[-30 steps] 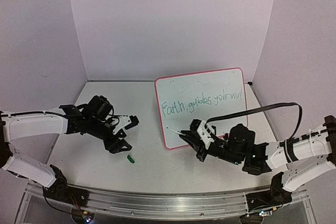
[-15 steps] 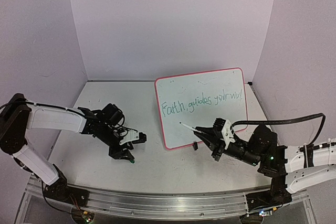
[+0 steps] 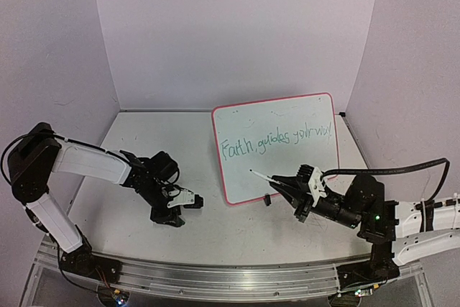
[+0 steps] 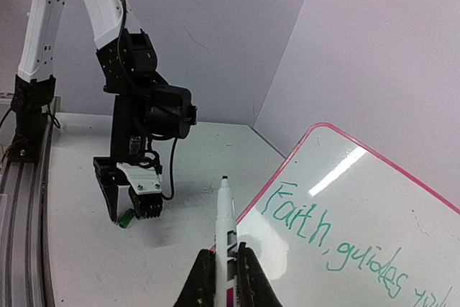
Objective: Write a sentence on the whiteboard
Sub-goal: Pick up the pen cap from the center of the board.
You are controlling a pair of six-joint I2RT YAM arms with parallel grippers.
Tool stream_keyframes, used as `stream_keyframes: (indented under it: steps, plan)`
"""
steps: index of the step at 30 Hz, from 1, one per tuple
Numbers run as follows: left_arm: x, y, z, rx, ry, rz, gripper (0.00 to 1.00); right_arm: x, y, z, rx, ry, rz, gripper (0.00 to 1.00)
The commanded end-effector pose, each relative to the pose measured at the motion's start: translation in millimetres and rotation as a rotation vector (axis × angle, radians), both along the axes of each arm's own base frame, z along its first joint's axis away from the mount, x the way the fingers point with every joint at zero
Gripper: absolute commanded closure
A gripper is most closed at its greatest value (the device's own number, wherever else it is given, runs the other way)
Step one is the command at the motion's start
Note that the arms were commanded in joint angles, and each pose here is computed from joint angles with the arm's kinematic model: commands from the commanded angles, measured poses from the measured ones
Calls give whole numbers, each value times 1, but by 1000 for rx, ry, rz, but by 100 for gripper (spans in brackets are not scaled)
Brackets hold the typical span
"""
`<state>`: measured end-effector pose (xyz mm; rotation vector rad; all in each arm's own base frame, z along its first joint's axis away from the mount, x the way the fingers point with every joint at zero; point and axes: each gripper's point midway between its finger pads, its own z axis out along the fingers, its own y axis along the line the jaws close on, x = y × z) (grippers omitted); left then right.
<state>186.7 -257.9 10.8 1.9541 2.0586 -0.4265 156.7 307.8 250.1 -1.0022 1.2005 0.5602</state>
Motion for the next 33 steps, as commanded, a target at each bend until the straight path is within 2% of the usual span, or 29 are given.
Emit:
stream_keyframes:
  steps: [1, 3, 6, 8, 12, 17, 20, 24, 28, 31, 33]
  plan:
    - [-2, 6, -12, 86, -52, -14, 62, -2, 5, 6, 8, -16, 23, 92]
    - [-1, 8, -15, 105, -74, -5, 66, -2, 6, 4, 3, -13, 26, 92]
    - [-1, 9, -18, 133, -86, 27, 78, -2, 8, 4, -1, -10, 35, 92]
    - [-4, 5, -15, 114, -67, 54, 79, -2, 10, 4, -4, -10, 37, 92]
    - [-9, -6, -11, 91, -26, 108, 76, -2, 12, 1, -12, -7, 45, 93]
    - [-15, -8, -18, 96, 35, 156, 56, -3, 15, -1, -17, 0, 53, 93]
    - [-17, -4, -26, 125, 30, 151, 56, -3, 16, 0, -17, 2, 56, 93]
    - [-14, 5, -36, 176, -10, 140, 73, -2, 17, 1, -19, 4, 54, 93]
    - [-8, 8, -37, 203, -52, 148, 98, 0, 18, 0, -32, 7, 48, 93]
    - [-3, 4, -26, 176, -81, 166, 100, 1, 17, 2, -29, 4, 42, 95]
    - [1, -3, -10, 131, -102, 183, 100, 0, 19, 2, -32, 1, 51, 99]
